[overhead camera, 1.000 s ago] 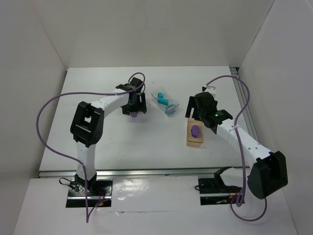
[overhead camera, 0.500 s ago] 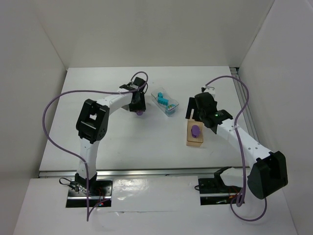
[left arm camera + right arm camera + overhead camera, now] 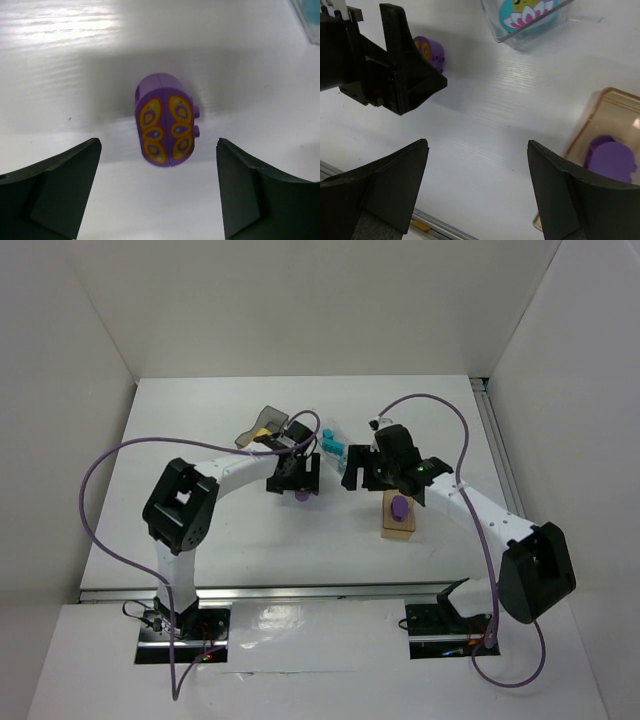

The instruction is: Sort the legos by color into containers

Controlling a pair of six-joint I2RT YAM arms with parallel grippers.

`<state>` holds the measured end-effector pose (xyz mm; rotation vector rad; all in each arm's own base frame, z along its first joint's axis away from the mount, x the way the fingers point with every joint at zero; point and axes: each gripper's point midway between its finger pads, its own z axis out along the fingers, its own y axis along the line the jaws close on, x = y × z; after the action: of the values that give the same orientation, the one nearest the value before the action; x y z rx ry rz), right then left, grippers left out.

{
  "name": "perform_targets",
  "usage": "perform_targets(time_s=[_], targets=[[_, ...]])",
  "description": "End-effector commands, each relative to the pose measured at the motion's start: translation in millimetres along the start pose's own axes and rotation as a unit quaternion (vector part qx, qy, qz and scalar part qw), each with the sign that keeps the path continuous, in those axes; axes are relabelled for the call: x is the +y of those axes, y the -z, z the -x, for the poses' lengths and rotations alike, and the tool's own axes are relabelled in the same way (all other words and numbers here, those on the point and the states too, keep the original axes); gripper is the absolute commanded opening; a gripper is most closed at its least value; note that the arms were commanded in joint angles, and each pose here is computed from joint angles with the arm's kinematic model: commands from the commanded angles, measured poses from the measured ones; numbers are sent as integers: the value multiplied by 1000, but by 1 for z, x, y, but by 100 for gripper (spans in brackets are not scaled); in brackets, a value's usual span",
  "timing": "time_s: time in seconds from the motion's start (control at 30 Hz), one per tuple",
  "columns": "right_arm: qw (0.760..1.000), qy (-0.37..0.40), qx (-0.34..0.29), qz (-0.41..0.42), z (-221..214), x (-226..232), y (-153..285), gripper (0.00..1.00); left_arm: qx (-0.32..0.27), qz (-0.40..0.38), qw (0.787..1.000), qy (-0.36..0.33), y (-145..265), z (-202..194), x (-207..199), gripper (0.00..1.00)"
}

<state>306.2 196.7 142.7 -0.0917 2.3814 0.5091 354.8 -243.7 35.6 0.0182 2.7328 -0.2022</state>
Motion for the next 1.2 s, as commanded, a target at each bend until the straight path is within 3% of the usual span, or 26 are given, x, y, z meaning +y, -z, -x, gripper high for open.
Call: perform_targets(time_s=[0.0,0.13,0.3,0.47,0.53,0.77,0.9,1.03,1.17], targets=[[997,-14,-15,73,17,36,-4,87,-30,-23,999,3,40,15,-4,100],[991,-22,-1,128,11,60,-14,87,-71,6,997,11,83,26,17,100],[992,14,52,116,-19,87,-51,88,-125,18,990,57,132,40,61,100],[995,44,30,80,-15,110,-82,93,-133,40,983,118,142,39,108,99],[997,55,28,56,-21,116,-89,97,-131,18,982,135,141,42,112,100],[997,58,12,-39,-22,101,-132,95,-103,-44,983,142,134,40,106,100],[996,63,14,-67,-23,94,-149,88,-102,-62,982,143,134,40,109,100],[995,79,15,-66,-28,91,-158,69,-93,-88,983,128,133,39,103,100],[993,109,-13,-31,-20,103,-150,56,-90,-123,981,117,131,43,90,100]])
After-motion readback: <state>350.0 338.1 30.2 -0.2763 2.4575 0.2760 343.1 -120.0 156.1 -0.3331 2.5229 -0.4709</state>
